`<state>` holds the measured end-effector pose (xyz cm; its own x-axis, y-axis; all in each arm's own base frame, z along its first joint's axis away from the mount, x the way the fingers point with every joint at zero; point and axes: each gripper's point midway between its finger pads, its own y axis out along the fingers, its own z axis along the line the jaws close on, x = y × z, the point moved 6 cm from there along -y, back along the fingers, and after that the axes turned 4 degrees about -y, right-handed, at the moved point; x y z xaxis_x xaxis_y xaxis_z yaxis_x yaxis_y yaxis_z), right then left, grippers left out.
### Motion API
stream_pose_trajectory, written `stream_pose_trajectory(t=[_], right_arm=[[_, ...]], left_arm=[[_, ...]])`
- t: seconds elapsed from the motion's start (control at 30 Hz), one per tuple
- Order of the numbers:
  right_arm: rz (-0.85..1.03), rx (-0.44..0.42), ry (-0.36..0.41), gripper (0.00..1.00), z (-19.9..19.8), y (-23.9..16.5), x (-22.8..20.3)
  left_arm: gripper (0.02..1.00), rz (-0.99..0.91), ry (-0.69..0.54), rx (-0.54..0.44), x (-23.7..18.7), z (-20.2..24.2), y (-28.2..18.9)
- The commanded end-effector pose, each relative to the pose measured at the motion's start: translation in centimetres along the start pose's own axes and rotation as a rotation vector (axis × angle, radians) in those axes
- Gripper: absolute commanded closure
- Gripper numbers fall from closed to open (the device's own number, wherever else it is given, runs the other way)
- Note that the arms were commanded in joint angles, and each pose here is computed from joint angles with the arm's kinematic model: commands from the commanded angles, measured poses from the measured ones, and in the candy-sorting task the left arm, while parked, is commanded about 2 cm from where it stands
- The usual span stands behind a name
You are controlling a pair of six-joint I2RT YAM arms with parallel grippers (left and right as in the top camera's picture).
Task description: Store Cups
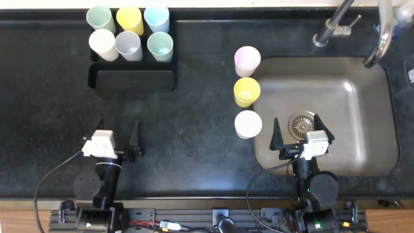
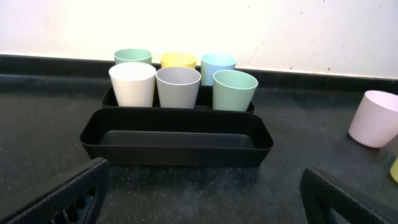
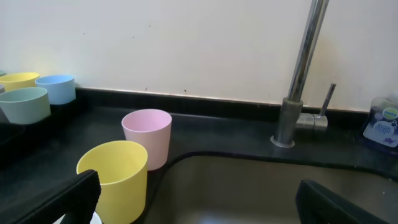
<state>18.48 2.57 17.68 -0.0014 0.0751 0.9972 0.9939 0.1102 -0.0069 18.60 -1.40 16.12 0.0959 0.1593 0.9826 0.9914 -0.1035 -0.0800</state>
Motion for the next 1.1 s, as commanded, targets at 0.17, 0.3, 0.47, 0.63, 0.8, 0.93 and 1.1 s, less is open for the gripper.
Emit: stream_pose_trajectory(t=[0.17,0.3,0.47,0.63,0.8,0.93,1.1], right_arm=[[-0.001,0.000,0.000,0.003,0.0,0.0,-0.3],[-0.001,0.000,0.000,0.003,0.0,0.0,-0.3],[-0.001,0.000,0.000,0.003,0.0,0.0,-0.3],[-0.001,0.000,-0.001,0.005,0.0,0.0,-0.3],[-0.001,0.000,-0.001,0.003,0.0,0.0,-0.3],[-0.001,0.000,-0.001,0.003,0.0,0.0,-0.3],[-0.001,0.000,0.000,0.003,0.0,0.0,-0.3]], left_arm=[[0.018,-0.043,-0.030,0.028,1.5,0.1,-0.3],[0.018,-0.052,-0.050,0.032,6.6,-0.6,-0.3],[0.018,0.096,-0.062,-0.027,15.3,-2.8,4.0],[0.018,0.334,-0.086,-0.098,22.2,-6.5,10.9],[0.018,0.482,-0.099,-0.063,23.8,-12.0,18.2],[0.018,0.579,-0.157,0.009,21.2,-17.6,22.8],[0.018,0.760,-0.228,0.064,15.0,-23.2,25.6]])
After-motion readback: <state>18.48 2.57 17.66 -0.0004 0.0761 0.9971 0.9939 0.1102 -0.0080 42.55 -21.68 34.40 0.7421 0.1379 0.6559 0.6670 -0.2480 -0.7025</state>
